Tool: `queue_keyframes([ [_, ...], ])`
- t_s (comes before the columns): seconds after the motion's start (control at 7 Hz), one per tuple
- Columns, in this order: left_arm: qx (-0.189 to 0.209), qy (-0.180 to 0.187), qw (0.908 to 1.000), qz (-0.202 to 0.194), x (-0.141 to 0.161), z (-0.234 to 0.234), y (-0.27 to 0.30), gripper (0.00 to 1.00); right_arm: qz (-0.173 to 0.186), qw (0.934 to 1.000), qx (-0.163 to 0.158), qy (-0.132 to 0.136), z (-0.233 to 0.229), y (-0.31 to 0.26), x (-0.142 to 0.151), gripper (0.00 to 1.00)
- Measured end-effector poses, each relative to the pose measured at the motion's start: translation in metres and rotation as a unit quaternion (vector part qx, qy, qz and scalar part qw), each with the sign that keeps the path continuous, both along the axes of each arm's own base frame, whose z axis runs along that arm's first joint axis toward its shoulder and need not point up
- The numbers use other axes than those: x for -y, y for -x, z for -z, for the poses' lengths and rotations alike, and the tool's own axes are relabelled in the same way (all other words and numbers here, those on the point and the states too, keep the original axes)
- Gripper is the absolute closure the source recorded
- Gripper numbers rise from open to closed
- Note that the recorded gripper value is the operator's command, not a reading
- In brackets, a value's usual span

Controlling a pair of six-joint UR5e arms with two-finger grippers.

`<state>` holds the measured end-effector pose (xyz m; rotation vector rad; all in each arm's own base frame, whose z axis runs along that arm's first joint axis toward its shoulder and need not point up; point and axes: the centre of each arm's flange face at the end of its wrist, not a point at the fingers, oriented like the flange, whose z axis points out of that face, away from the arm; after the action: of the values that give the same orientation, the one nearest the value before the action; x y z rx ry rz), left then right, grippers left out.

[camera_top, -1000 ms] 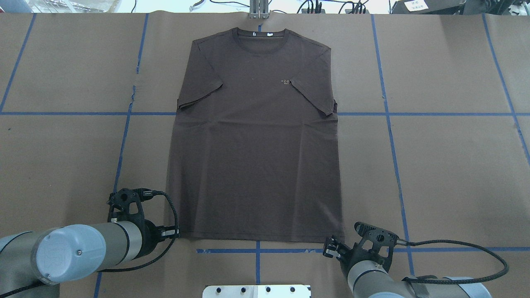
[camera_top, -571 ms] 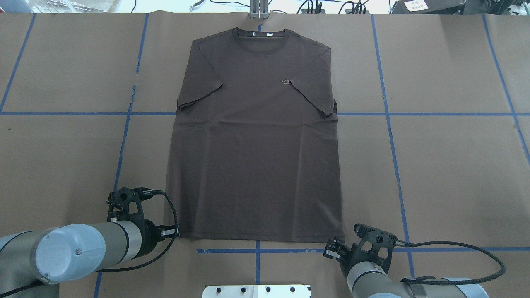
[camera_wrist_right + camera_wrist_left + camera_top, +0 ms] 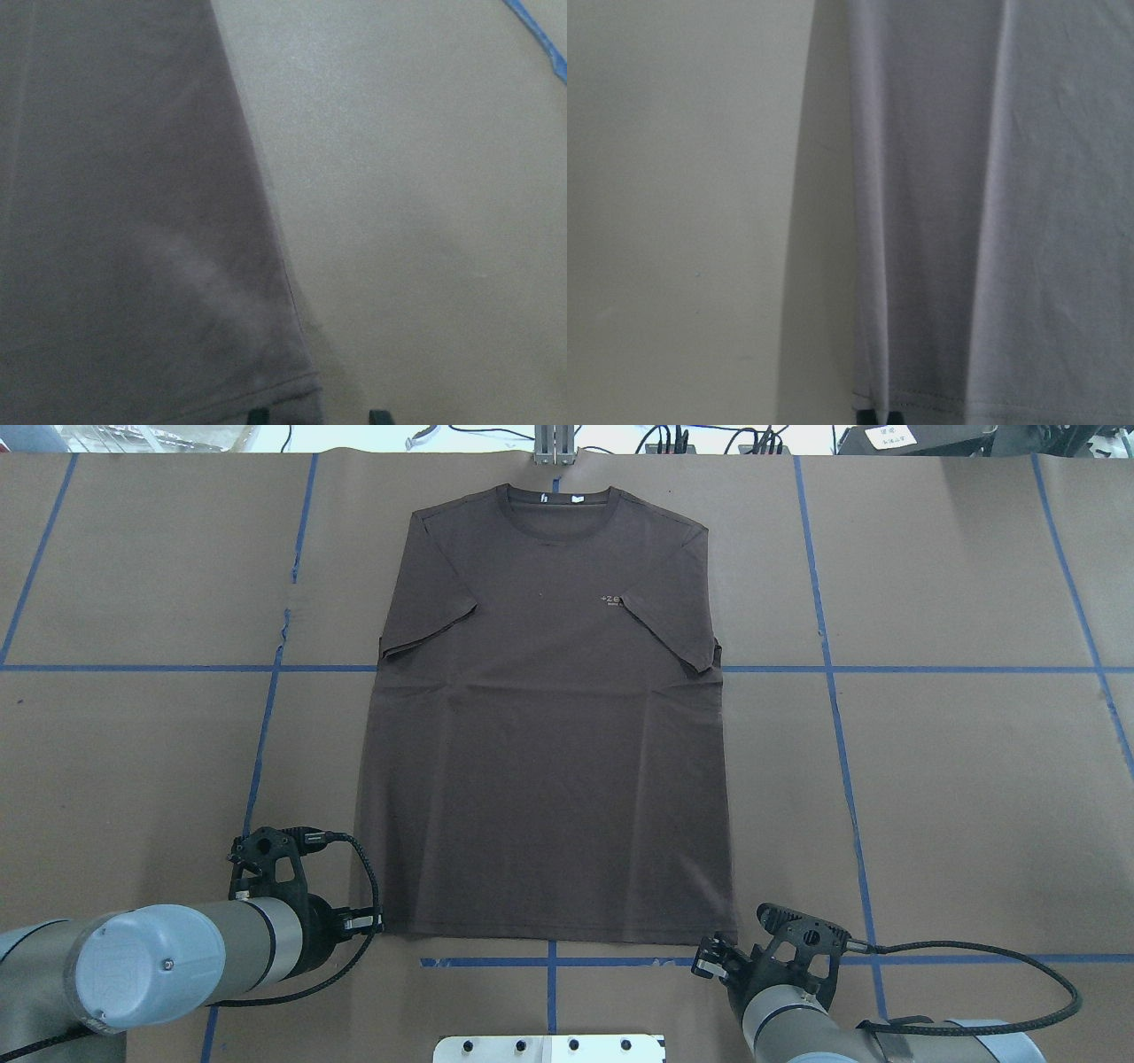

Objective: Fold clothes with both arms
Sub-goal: 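Grasp the hem corners with both grippers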

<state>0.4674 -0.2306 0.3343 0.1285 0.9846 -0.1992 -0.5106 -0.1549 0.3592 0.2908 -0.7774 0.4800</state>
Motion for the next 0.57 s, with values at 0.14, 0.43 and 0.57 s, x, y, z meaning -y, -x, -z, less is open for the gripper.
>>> queue_keyframes([
  [0.14,0.000,0.000,1.0000,0.000,0.0000,0.0000,0.0000,1.00,-0.002,1.0000,0.002,-0.001,0.0021,0.0010,0.0015,0.55],
  [0.43,0.000,0.000,1.0000,0.001,0.0005,0.0000,0.0003,1.00,-0.006,1.0000,-0.001,-0.005,0.0013,0.0018,0.0053,0.50],
  [0.57,0.000,0.000,1.0000,0.001,0.0005,0.0000,0.0003,1.00,-0.006,1.0000,-0.004,-0.006,-0.0016,0.0031,0.0061,0.50],
])
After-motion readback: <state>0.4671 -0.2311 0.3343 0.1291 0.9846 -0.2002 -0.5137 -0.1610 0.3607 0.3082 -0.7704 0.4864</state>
